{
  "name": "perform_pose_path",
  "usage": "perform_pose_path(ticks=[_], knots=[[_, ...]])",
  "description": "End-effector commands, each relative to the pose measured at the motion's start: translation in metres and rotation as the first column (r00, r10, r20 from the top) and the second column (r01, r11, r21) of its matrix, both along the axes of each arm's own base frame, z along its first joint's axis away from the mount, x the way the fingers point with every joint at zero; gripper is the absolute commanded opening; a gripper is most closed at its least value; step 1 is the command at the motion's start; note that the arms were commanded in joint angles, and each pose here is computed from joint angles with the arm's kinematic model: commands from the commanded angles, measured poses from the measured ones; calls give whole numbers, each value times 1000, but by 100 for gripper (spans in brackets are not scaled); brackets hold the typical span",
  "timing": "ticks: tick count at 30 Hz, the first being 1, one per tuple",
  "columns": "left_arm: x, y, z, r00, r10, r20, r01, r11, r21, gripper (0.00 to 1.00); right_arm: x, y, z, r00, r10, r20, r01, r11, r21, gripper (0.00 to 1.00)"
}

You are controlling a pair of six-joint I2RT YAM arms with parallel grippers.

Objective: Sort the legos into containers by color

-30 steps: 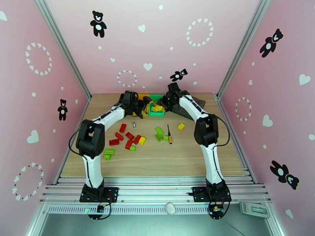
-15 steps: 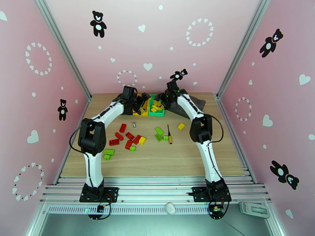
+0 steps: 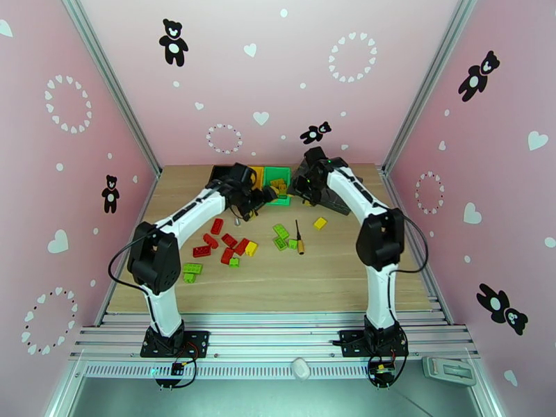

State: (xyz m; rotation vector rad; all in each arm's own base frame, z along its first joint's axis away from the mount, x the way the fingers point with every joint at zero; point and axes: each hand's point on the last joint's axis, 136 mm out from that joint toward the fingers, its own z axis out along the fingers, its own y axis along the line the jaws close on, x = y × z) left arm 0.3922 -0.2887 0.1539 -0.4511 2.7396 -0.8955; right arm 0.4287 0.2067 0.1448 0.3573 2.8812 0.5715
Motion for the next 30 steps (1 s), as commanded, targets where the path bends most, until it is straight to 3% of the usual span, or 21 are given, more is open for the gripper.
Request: perform_pose_path(ticks=[1, 10, 30], knots=[[-18, 4, -8, 999, -42, 6, 41, 993, 109, 93, -24, -34, -22, 998, -36, -58, 27, 989, -147, 62], [-39, -10, -21, 996, -92, -8, 92, 985, 147, 93, -41, -71, -55, 981, -142, -131, 102, 957, -273, 58], [-38, -9, -17, 995, -96, 8, 94, 984, 149, 93, -15, -90, -96, 945, -270, -183, 208, 931, -299, 61]])
